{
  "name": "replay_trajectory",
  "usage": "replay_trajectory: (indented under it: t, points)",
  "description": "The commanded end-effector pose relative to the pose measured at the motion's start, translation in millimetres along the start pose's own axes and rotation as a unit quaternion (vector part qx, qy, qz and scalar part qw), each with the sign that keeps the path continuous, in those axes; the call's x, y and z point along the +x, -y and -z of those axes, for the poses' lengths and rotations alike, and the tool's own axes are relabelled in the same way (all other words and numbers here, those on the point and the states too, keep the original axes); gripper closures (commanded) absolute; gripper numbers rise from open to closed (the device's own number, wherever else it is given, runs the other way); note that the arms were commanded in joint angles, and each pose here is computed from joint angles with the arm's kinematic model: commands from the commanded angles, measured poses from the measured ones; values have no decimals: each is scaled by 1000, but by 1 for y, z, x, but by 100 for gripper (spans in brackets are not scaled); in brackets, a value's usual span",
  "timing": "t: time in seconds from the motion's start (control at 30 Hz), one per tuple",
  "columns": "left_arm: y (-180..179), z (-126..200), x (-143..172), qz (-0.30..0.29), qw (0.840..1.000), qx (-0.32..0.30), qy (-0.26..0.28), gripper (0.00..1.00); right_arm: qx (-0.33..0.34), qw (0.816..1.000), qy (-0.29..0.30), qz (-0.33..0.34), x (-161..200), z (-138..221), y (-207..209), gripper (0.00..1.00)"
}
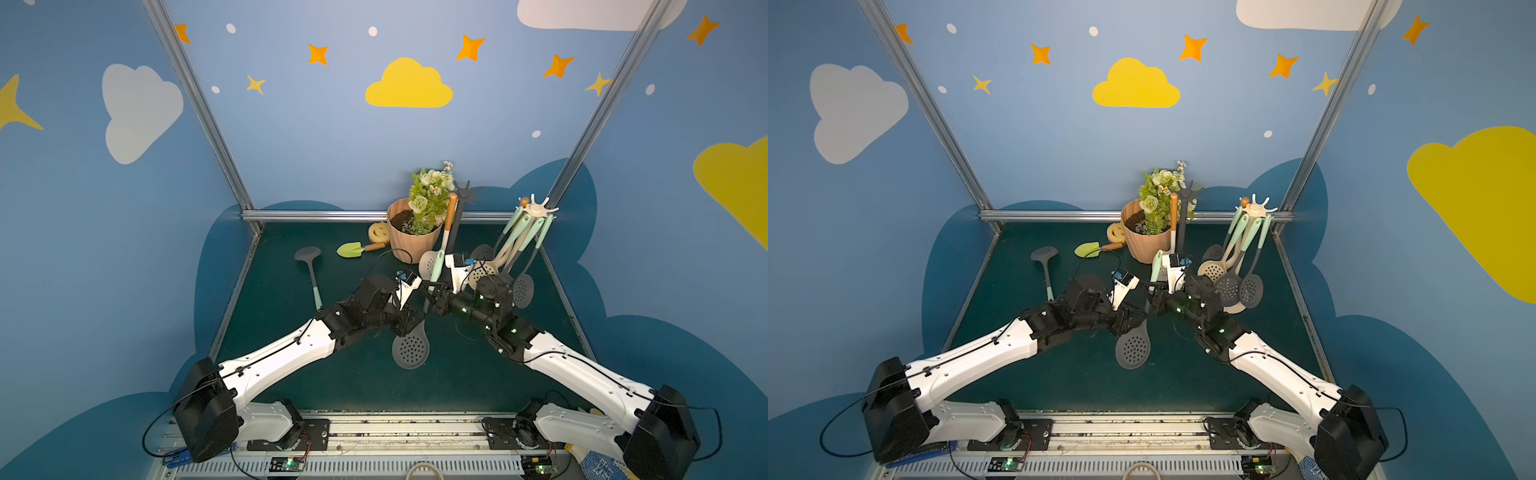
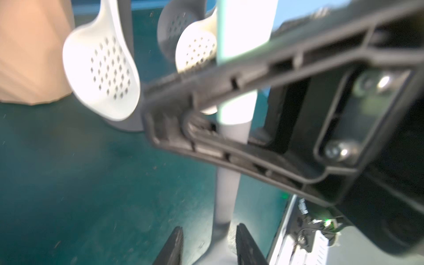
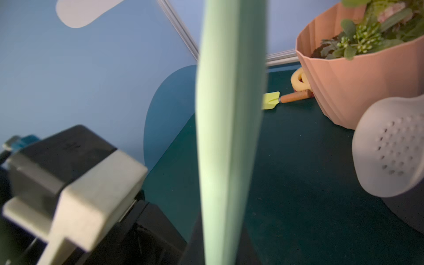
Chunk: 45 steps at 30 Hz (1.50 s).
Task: Hang the skimmer on the kitchen utensil rack
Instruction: Pick up the skimmer from the center of the board.
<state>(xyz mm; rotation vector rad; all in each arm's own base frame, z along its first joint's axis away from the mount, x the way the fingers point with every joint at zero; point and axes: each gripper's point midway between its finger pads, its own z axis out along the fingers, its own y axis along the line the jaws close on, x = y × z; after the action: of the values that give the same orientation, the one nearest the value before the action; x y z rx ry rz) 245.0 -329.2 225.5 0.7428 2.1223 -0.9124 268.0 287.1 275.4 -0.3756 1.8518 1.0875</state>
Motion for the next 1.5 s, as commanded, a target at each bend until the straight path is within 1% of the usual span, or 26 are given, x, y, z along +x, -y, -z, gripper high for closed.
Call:
replay_trajectory:
  t: [0.0, 0.13, 0.23, 0.43, 0.53, 0.67, 0.83, 0.93, 1.0, 1.03, 1.1, 1.13, 1.17, 1.27, 1.37, 1.47]
  points:
    - [13, 1, -15, -14, 999, 46, 8, 59, -73, 996, -13, 38, -10, 14, -26, 100]
    - [20, -1, -29, -14, 995, 97, 23, 59, -109, 993, -12, 46, -20, 28, -31, 100]
    - [30, 0, -39, -33, 988, 142, 42, 59, -128, 991, -6, 48, -29, 36, -35, 99]
    - [57, 7, -57, -74, 968, 227, 76, 63, -150, 987, 11, 54, -50, 48, -41, 99]
    - [64, 5, -62, -87, 961, 252, 79, 67, -154, 986, 19, 56, -61, 52, -42, 98]
    - [66, 0, -68, -99, 955, 264, 93, 74, -167, 984, 25, 54, -79, 53, -46, 98]
    - [69, 1, -83, -111, 948, 281, 103, 89, -185, 981, 27, 59, -99, 54, -56, 96]
    - [66, 2, -93, -116, 944, 285, 117, 96, -182, 981, 22, 65, -105, 51, -57, 89]
    - [62, 2, -98, -119, 943, 285, 125, 97, -174, 982, 21, 69, -107, 50, -55, 82]
    - [58, 1, -100, -119, 943, 284, 126, 97, -167, 983, 22, 71, -108, 49, -52, 74]
    - [52, -1, -105, -120, 941, 290, 127, 96, -147, 986, 25, 72, -110, 49, -46, 55]
    - [48, -2, -106, -119, 941, 291, 127, 97, -134, 988, 28, 74, -111, 50, -43, 48]
    - [43, -4, -107, -118, 941, 289, 127, 97, -121, 989, 31, 77, -111, 52, -40, 44]
    - [31, -12, -107, -114, 940, 299, 117, 97, -81, 992, 35, 87, -109, 61, -30, 40]
    - [25, -18, -107, -116, 934, 322, 101, 96, -49, 993, 35, 98, -102, 72, -23, 37]
    - [24, -30, -103, -119, 929, 344, 71, 97, -30, 994, 28, 101, -92, 81, -18, 36]
